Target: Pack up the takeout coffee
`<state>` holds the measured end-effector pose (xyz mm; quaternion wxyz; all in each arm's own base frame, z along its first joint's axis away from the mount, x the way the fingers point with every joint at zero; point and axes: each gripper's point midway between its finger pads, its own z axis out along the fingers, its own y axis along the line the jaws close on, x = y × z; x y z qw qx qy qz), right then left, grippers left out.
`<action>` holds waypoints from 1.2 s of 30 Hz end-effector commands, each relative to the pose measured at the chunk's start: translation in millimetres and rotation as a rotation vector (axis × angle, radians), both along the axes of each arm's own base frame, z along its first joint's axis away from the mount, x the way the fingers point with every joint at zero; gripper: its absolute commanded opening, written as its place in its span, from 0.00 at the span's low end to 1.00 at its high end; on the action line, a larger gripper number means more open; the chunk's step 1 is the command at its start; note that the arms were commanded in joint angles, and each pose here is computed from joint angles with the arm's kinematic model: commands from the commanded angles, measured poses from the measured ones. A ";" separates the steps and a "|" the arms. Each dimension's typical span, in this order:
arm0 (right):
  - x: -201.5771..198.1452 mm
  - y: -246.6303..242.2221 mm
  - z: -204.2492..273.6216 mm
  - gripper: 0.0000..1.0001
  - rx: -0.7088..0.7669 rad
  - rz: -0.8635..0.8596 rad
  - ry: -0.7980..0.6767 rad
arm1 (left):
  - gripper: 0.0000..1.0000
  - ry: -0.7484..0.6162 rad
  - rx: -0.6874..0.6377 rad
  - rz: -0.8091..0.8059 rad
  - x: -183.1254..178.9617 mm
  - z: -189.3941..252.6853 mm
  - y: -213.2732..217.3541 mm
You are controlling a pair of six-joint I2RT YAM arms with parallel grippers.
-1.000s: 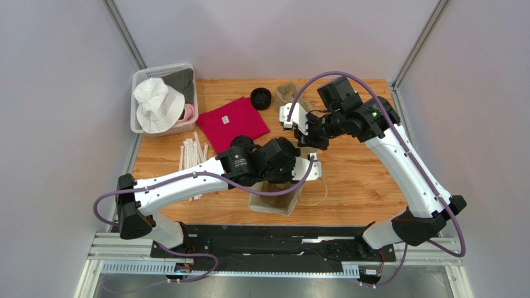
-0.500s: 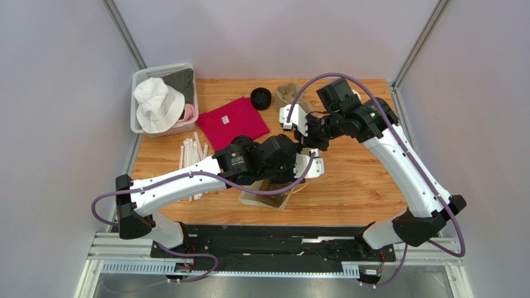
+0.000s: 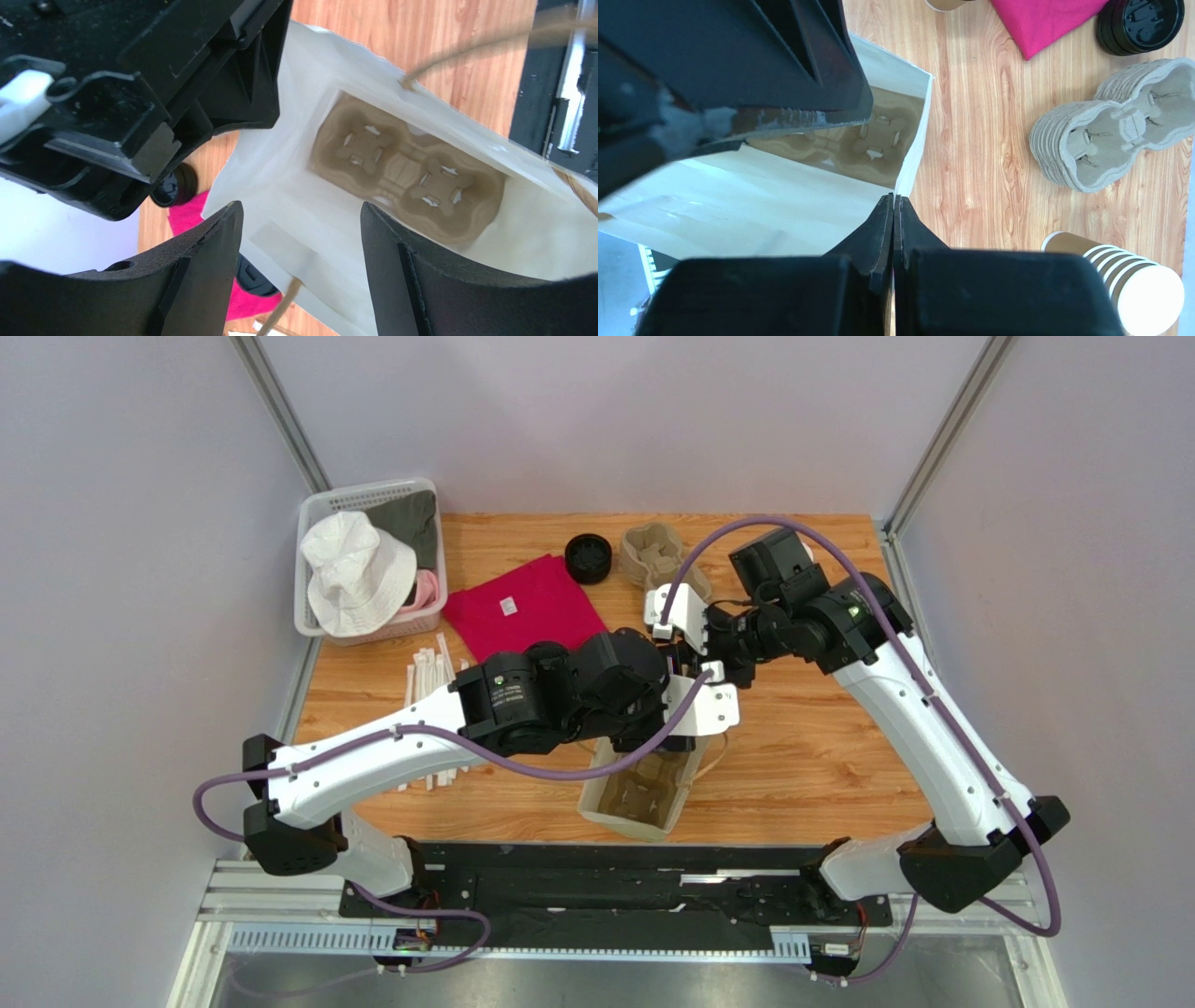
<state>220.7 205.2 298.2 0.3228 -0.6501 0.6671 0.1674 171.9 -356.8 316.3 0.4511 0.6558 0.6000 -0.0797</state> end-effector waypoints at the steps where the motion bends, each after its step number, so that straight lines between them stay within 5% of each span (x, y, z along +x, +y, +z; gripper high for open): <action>1: -22.3 -25.2 -10.2 0.00 -0.074 -0.016 0.072 | 0.71 0.001 -0.112 0.023 -7.1 40.1 16.3; 13: -21.8 -30.5 8.9 0.00 0.012 -0.034 -0.039 | 0.74 0.075 -0.530 -0.125 -57.7 158.4 45.5; 19: -36.9 -32.1 8.3 0.00 0.051 0.008 -0.063 | 0.83 0.036 -0.653 0.064 -15.8 199.4 81.0; 24: -36.5 -37.0 5.1 0.00 0.041 -0.011 -0.079 | 0.91 0.229 -0.606 0.284 39.6 148.2 113.5; 28: -32.1 -39.3 9.6 0.00 0.050 -0.025 -0.134 | 0.94 0.389 -0.479 0.422 73.2 67.0 131.9; 36: -25.6 -43.3 -3.6 0.00 0.007 -0.090 -0.084 | 0.96 0.420 -0.198 0.632 119.1 -39.1 164.9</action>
